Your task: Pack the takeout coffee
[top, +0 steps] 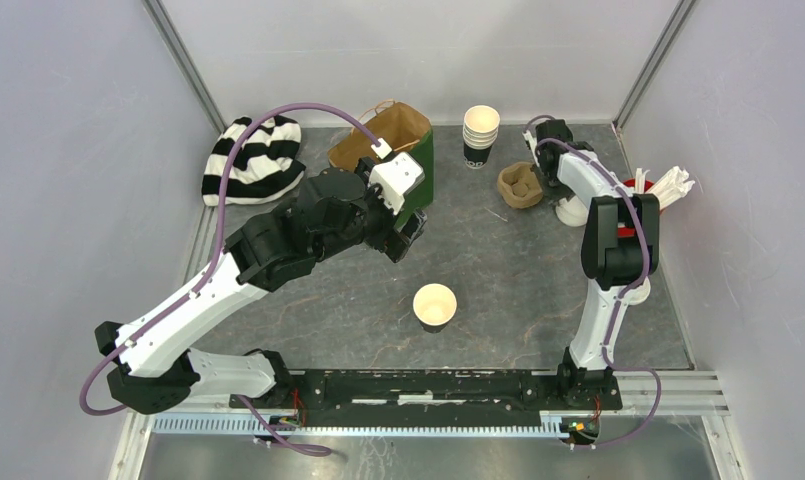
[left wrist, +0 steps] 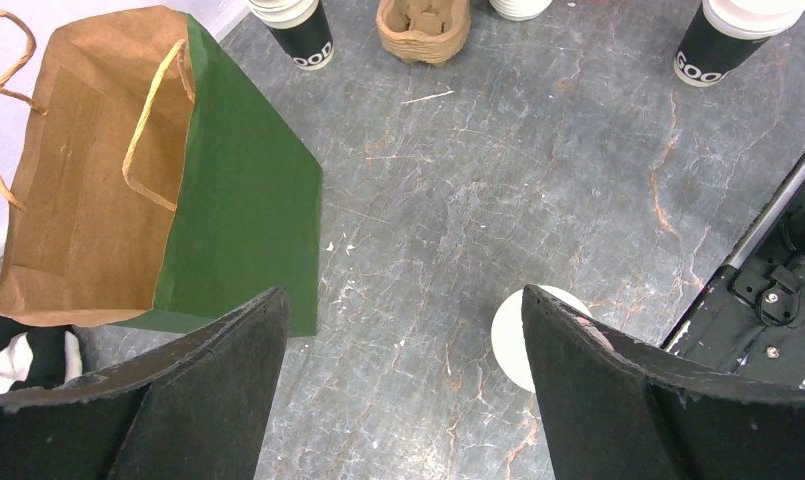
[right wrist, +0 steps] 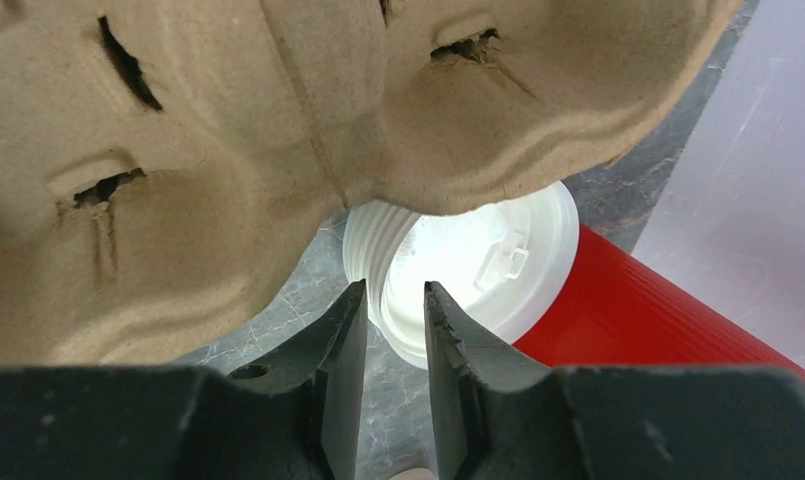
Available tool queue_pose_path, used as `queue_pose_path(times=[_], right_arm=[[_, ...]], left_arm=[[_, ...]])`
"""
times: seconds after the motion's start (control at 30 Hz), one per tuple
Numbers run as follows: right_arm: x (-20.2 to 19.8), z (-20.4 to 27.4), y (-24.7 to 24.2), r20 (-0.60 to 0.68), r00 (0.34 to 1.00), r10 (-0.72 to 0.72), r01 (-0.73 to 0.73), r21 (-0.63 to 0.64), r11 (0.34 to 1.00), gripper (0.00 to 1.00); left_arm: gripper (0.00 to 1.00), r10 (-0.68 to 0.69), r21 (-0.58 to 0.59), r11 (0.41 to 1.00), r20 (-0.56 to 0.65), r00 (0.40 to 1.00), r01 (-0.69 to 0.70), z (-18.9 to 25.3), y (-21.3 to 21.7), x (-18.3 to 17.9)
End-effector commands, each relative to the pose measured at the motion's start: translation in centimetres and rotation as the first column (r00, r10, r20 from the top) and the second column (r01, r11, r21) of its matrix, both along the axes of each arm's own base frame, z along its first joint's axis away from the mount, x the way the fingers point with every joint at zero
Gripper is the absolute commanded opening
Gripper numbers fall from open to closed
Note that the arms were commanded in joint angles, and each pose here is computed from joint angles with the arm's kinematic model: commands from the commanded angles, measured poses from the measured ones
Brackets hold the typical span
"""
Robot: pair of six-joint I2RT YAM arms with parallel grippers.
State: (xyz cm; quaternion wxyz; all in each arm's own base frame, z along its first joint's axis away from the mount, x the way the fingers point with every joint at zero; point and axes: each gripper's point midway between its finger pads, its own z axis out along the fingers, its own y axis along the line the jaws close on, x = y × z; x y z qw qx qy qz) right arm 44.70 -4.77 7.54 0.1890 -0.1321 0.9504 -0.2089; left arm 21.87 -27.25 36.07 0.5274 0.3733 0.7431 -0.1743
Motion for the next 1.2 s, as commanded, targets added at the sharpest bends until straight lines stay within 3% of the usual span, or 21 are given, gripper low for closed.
queue_pose_path(times=[0.0,0.17,0.33,0.5,0.7,0.87,1.17], right_arm=[[1.7,0.5,-0.3,0.054,0.998,-0.025,0.022,0.053,0.998,0.33],[1.8,0.0,-0.5,0.046,0.999,-0.028,0.024,0.071,0.997,0.23],[1.8,-0.5,-0.3,0.039,0.999,-0.023,0.019,0.092,0.996,0.23],[2.1,-0.4,-0.1,0.041,0.999,-0.025,0.02,0.117,0.993,0.14],[2.1,0.2,0.6,0.061,0.998,-0.019,0.008,0.167,0.986,0.15],[2.0,0.5,1.2,0.083,0.996,-0.021,0.002,0.219,0.976,0.22],[1.6,-0.1,0.9,0.078,0.996,-0.048,0.022,0.311,0.95,0.21]], left_arm=[[0.92,-0.024,-0.007,1.0,0.06,0.998,0.024,1.8,0.1,-0.1],[0.92,-0.023,-0.005,1.0,0.059,0.998,0.023,1.7,0.1,0.0],[0.92,-0.022,-0.002,1.0,0.06,0.998,0.022,1.7,0.0,0.0],[0.92,-0.022,-0.002,1.0,0.059,0.998,0.022,1.7,0.0,0.1],[0.92,-0.023,-0.001,1.0,0.06,0.998,0.023,1.6,-0.1,0.1],[0.92,-0.024,-0.002,1.0,0.058,0.998,0.024,1.6,-0.1,0.1],[0.92,-0.028,-0.006,1.0,0.057,0.998,0.028,1.6,-0.1,0.0]])
